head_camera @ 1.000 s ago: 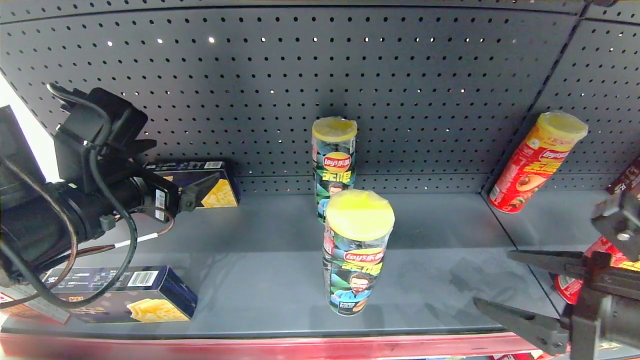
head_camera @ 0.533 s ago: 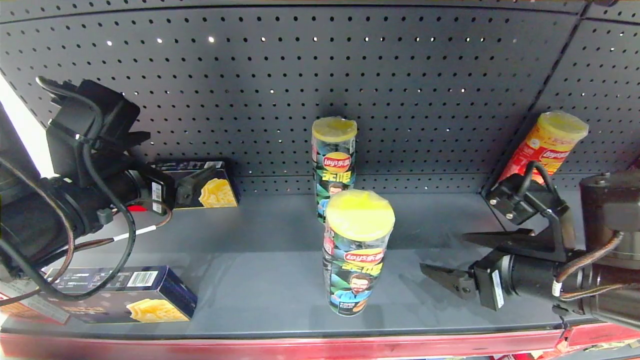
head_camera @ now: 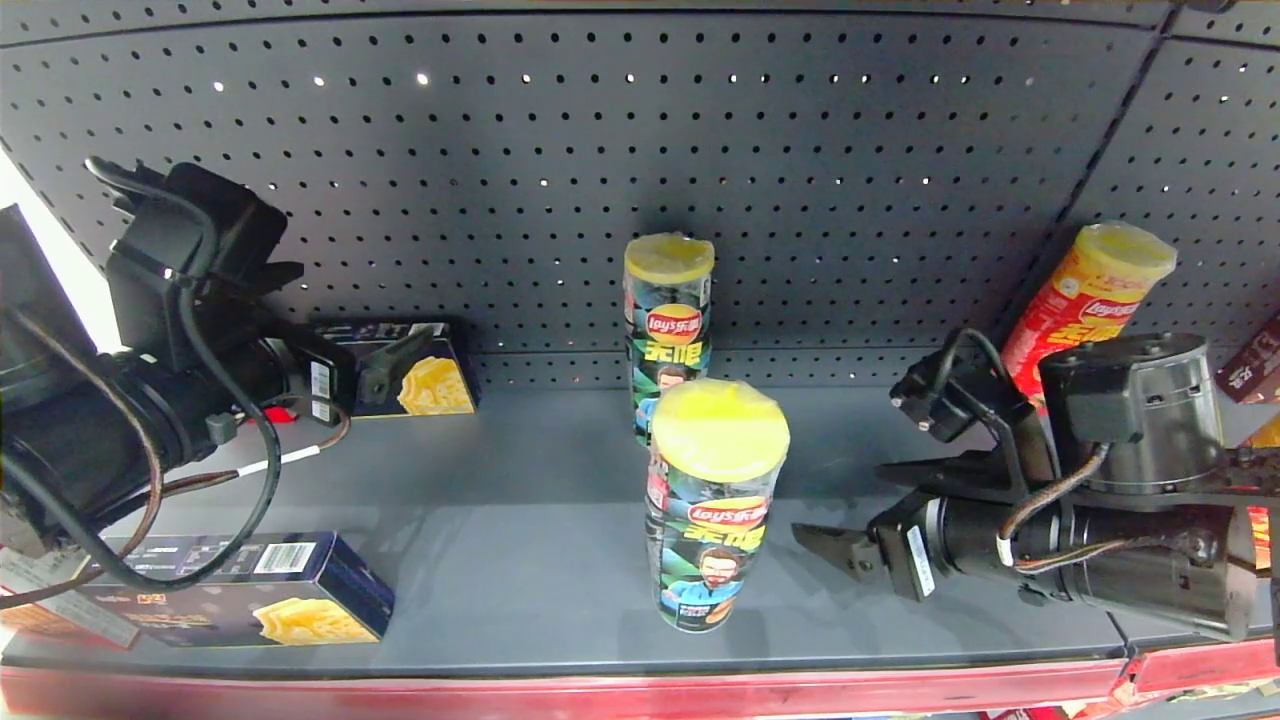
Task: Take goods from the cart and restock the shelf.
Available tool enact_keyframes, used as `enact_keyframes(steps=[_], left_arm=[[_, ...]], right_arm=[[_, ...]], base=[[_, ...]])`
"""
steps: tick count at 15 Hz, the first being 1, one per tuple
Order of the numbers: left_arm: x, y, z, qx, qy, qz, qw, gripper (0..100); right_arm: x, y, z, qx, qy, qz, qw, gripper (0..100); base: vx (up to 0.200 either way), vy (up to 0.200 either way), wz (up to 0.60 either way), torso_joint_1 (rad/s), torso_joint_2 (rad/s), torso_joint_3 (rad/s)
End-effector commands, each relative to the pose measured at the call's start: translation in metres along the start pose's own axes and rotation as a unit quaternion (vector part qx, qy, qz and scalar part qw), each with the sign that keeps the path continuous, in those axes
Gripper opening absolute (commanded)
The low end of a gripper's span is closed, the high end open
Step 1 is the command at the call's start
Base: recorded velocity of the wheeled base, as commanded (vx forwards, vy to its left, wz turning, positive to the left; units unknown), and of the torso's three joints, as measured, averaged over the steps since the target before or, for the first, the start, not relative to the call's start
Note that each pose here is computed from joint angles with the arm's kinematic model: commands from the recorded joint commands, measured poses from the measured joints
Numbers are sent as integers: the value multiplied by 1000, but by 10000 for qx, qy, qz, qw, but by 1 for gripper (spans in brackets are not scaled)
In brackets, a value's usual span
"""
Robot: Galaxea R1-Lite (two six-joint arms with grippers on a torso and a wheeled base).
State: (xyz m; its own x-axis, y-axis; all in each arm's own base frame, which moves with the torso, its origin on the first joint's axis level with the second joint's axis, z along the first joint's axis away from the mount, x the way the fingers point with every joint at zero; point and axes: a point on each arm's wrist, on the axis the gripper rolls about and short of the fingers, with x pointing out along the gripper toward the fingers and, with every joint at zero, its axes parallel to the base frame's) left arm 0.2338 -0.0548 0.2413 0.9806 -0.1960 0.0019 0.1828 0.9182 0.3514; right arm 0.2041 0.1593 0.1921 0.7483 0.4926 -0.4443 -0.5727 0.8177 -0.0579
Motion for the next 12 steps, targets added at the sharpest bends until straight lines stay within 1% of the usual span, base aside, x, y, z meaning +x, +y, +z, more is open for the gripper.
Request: enact_keyframes(steps=[1,6,10,12], left_arm=[[3,0,-3,1,54,9,10000,100],[5,1,-4,0,55,33,10000,100],[7,0,-6,1,84,22,10000,100],[7,0,-6,1,91,20,10000,100]], right_arm=[[9,3,1,-32,42,39,10000,100],[18,5,0,-49,33,75,10000,100],[23,12,-2,-108,102,194,9997,100],[23,17,-2,-142,59,269,9995,100]], base=[[0,0,0,0,0,0],[0,0,0,0,0,0],[0,0,0,0,0,0],[0,0,0,0,0,0]])
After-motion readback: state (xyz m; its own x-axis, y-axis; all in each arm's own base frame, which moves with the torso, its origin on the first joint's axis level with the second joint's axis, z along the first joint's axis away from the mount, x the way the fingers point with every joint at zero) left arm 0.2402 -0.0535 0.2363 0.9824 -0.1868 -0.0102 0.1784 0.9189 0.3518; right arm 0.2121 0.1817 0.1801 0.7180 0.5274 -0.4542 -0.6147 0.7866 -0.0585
